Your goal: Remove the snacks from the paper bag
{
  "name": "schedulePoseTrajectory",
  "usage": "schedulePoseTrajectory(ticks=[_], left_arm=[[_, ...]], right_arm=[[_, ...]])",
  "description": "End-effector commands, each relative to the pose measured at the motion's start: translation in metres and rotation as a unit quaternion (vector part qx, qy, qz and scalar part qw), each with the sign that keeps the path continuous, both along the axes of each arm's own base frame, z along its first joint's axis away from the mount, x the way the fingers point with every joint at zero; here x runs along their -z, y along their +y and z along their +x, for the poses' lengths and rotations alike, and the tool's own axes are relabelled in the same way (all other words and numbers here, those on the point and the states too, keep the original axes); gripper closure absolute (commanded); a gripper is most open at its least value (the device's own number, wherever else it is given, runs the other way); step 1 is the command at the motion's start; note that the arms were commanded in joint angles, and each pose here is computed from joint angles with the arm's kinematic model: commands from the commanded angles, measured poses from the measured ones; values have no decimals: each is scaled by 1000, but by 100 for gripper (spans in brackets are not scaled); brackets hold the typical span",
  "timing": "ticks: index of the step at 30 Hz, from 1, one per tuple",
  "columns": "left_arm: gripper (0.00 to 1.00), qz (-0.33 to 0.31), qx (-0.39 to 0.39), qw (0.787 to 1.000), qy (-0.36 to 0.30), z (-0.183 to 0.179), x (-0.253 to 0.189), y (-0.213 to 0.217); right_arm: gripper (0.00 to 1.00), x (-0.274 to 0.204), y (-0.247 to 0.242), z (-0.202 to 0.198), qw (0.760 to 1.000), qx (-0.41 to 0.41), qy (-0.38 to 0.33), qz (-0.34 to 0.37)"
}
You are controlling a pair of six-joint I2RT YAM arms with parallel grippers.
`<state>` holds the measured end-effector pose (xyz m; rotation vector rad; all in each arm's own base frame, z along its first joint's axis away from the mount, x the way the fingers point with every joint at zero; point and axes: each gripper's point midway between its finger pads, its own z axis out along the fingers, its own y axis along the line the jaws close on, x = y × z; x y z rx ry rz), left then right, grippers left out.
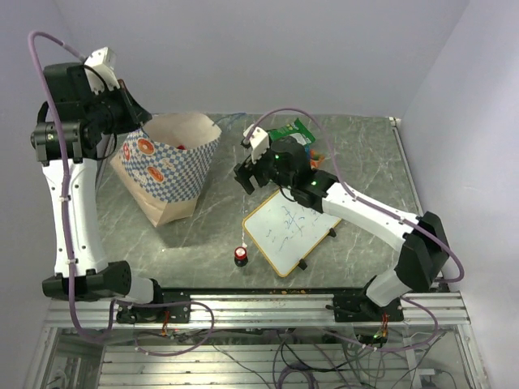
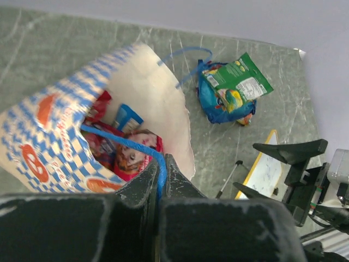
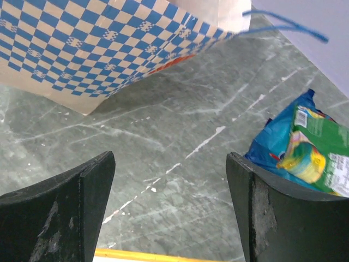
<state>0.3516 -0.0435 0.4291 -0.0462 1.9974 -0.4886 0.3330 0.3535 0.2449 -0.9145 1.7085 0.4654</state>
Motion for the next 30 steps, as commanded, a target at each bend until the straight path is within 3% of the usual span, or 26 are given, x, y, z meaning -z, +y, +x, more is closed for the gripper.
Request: schedulePoseTrajectory(ticks=[1,8,13,20,24,30], left_arm=[[93,-26,-25,999,-29,-16,-10,-2],[93,-41,-49,998,-15,-30,-7,0],[93,-37,-58,998,-6,-45,-1,2],[93,-54,-83,995,11,-58,8,4],[93,-65,-107,992,5,-57,-6,9],[93,-80,-110,991,-12,-52,-20,8]], right_arm=[[17,-18,25,2,999,-42,-3,32],[15,-33,25,49,991,28,65,111],[15,-36,16,98,965,107,137,195],[16,-44,64,138,946,89,182,253],[17,-25,96,125,952,55,198,228],[21,21,111,92,976,47,172,123]])
